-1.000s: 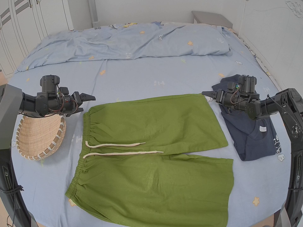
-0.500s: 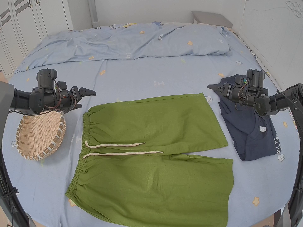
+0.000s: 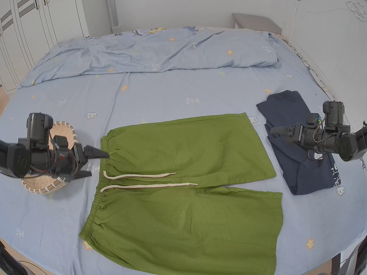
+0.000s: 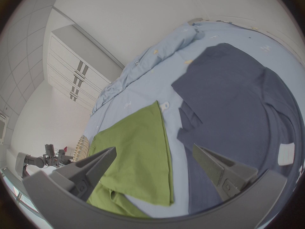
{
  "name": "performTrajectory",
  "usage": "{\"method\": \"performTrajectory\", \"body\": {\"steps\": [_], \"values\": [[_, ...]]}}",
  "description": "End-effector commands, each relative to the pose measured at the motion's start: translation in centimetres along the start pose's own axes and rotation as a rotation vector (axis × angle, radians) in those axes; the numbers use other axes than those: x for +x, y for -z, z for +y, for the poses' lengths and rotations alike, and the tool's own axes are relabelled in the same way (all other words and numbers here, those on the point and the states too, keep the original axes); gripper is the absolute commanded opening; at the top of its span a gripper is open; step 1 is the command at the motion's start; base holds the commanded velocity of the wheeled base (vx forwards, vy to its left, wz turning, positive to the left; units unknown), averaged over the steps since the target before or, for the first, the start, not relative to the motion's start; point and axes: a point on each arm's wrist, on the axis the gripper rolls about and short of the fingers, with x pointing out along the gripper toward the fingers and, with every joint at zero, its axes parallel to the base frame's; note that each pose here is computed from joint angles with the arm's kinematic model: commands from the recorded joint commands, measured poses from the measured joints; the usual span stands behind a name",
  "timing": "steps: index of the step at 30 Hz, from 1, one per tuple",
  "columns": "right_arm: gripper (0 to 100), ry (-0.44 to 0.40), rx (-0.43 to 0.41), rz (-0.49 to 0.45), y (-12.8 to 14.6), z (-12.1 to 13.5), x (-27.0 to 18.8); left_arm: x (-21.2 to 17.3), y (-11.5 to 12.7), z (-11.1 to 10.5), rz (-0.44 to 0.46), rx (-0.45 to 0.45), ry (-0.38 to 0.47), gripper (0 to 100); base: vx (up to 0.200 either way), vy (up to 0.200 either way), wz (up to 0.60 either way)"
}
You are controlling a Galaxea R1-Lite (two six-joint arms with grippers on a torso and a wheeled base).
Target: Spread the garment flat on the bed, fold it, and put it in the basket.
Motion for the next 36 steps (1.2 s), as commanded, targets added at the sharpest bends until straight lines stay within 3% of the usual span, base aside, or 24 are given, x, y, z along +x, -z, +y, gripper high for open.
{"method": "performTrajectory", "body": {"steps": [1,4,7,12,19,36], "values": [[100,0.013,0.012,-0.014,3.9,1.9,-6.4,-5.4,7.2,2.5,0.054,-0.106,-0.01,100,0.0,0.0,0.0],[100,0.009,0.013,-0.004,5.6,2.3,-7.5,-6.7,9.8,3.7,0.083,-0.155,0.016,100,0.0,0.0,0.0],[100,-0.012,-0.003,0.01,6.5,3.2,-7.8,-7.8,11.2,5.0,0.055,-0.189,0.0,100,0.0,0.0,0.0],[100,-0.024,-0.019,0.012,7.0,3.8,-8.4,-7.8,12.6,6.8,0.065,-0.141,-0.043,100,0.0,0.0,0.0],[100,-0.024,-0.022,0.006,7.0,3.9,-8.6,-5.8,13.2,9.1,0.197,-0.105,-0.079,100,0.0,0.0,0.0],[100,-0.037,-0.03,-0.006,6.9,4.4,-9.0,-4.5,12.4,9.4,0.216,-0.112,-0.042,100,0.0,0.0,0.0]]}}
